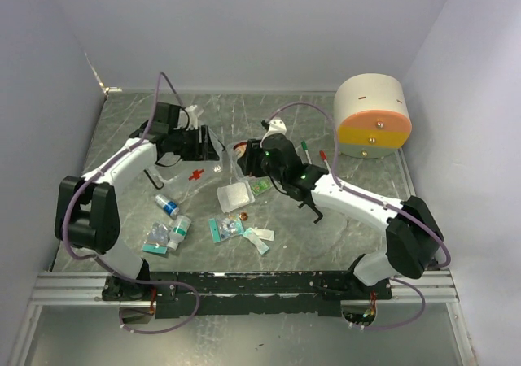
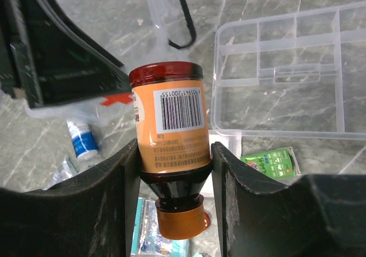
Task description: Organize the medicine kit
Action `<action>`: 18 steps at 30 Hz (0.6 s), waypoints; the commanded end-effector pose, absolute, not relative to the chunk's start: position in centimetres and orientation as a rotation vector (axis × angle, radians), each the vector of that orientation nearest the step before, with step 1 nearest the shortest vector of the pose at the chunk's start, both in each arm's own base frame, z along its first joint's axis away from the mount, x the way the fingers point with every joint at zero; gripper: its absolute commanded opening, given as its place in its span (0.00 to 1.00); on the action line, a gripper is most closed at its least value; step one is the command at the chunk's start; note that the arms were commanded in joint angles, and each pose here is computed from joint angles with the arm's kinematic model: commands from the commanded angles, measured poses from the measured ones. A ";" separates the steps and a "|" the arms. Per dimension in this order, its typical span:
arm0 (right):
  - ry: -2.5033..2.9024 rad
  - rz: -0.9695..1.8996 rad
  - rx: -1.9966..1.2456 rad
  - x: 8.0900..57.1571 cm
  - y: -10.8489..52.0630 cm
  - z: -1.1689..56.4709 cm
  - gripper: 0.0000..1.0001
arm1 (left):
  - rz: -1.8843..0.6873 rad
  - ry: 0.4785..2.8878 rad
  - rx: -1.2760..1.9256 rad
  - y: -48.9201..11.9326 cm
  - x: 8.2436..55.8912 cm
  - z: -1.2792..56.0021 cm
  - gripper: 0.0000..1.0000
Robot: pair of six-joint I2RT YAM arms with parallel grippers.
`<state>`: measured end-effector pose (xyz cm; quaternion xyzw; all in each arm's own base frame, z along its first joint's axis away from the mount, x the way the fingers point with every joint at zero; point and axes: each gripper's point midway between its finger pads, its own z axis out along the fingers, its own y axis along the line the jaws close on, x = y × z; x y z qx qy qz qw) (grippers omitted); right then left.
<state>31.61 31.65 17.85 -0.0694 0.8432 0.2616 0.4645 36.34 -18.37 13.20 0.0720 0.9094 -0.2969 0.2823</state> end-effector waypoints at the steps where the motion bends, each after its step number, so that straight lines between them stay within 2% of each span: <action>1: 2.024 0.659 -0.107 32.7 31.8 21.1 0.37 | -0.907 2.395 0.435 -22.0 34.5 14.7 0.62; 4: 2.032 0.670 -0.093 32.9 32.2 21.3 0.37 | -0.900 2.409 0.513 -23.0 33.3 14.2 0.57; 8: 2.028 0.695 -0.101 32.8 32.6 21.7 0.37 | -0.873 2.392 0.543 -23.0 32.7 14.3 0.57; 15: 2.024 0.719 -0.169 33.2 34.1 22.5 0.37 | -0.710 2.303 0.407 -20.8 33.3 18.7 0.76; 18: 2.011 0.730 -0.194 33.7 35.2 23.0 0.37 | -0.516 2.252 0.226 -17.4 33.8 20.8 0.78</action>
